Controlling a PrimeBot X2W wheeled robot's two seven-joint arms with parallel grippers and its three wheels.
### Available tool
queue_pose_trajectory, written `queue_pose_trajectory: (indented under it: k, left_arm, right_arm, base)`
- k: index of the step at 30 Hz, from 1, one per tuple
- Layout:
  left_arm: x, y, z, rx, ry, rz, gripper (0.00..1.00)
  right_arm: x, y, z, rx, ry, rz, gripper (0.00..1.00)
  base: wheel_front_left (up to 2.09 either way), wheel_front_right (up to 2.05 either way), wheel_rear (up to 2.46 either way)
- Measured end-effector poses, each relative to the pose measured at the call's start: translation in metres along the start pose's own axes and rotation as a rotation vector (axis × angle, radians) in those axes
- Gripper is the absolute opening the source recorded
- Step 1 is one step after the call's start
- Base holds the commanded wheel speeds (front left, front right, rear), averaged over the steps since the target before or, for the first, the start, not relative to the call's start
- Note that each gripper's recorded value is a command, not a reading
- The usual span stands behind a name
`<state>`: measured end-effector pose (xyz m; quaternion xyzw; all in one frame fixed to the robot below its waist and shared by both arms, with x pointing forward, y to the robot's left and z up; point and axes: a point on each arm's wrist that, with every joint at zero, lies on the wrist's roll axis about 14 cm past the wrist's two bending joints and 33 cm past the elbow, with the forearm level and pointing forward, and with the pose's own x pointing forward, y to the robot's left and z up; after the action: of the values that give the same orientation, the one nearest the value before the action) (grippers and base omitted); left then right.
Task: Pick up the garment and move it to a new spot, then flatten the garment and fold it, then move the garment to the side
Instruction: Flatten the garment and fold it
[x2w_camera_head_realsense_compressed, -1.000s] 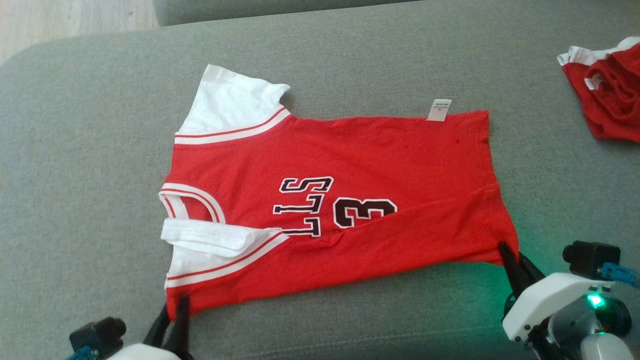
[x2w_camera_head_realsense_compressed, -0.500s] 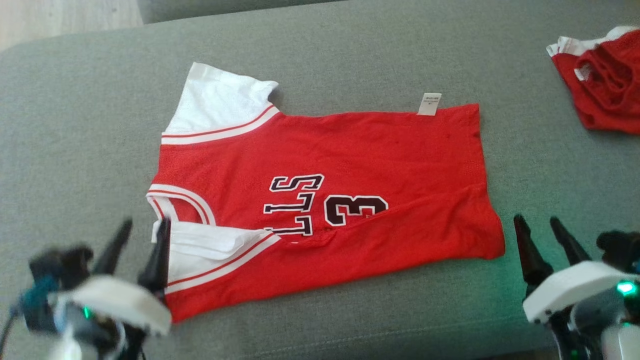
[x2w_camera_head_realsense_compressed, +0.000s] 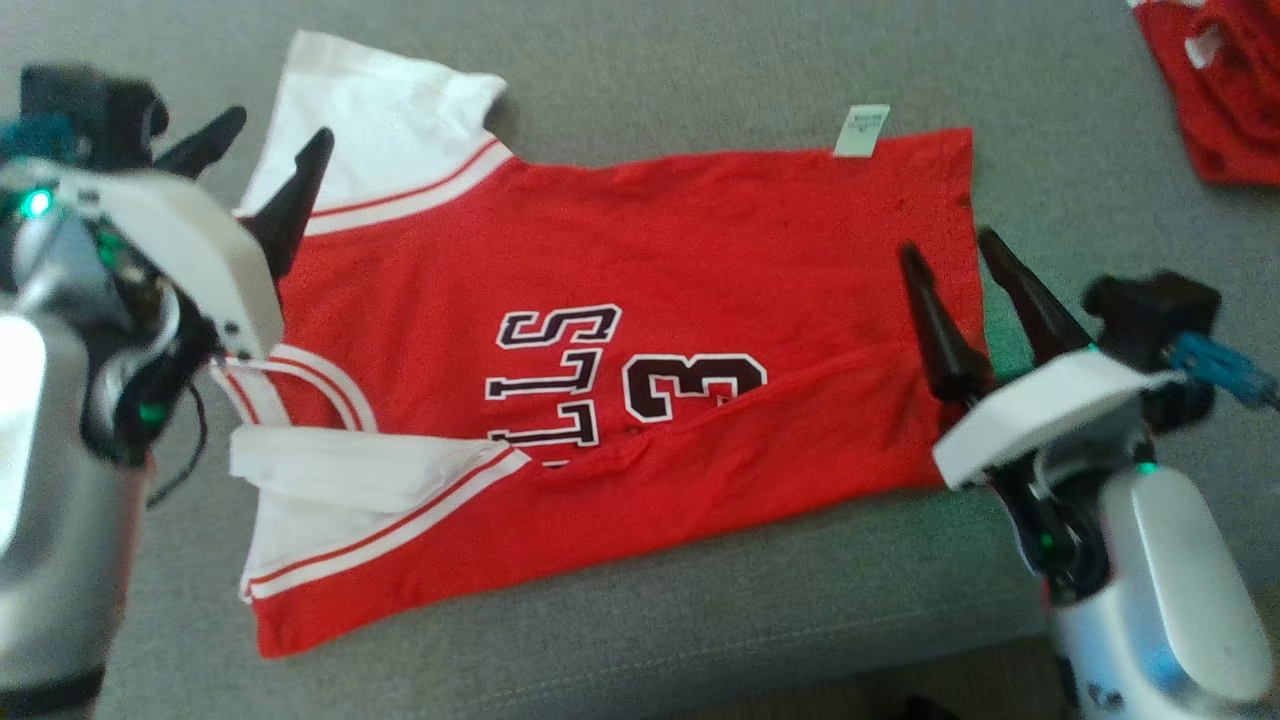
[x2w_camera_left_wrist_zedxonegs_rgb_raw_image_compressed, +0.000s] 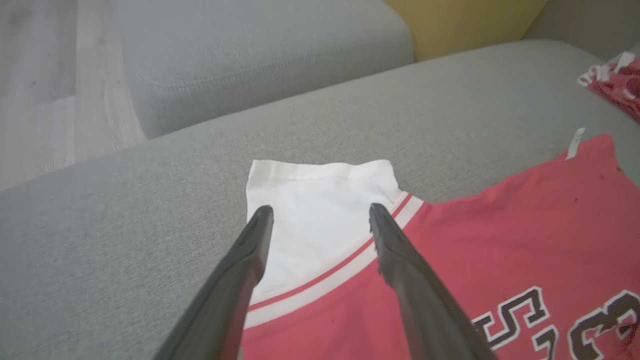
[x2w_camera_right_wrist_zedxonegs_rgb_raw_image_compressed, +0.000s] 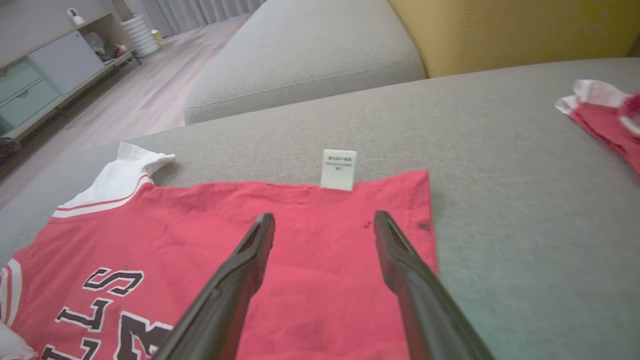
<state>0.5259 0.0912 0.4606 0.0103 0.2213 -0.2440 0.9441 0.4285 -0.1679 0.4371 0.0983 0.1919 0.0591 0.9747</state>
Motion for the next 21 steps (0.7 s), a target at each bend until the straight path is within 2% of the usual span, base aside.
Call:
queue_pose_trajectory:
  k: [2, 10, 21]
  left_arm:
    - [0.017, 0.005, -0.011, -0.005, 0.07, -0.005, 1.0]
    - [0.071, 0.031, -0.015, 0.005, 0.149, 0.024, 1.0]
    - [0.113, 0.056, -0.051, 0.025, 0.275, 0.067, 1.0]
  right_arm:
    - [0.011, 0.006, 0.001, -0.012, -0.001, 0.026, 1.0]
    - [0.043, 0.013, 0.007, -0.044, -0.021, 0.072, 1.0]
    - [0.054, 0.0, -0.005, -0.062, -0.004, 0.051, 1.0]
  base:
    - [0.0, 0.0, 0.0]
    - [0.0, 0.0, 0.0]
    - [0.0, 0.0, 0.0]
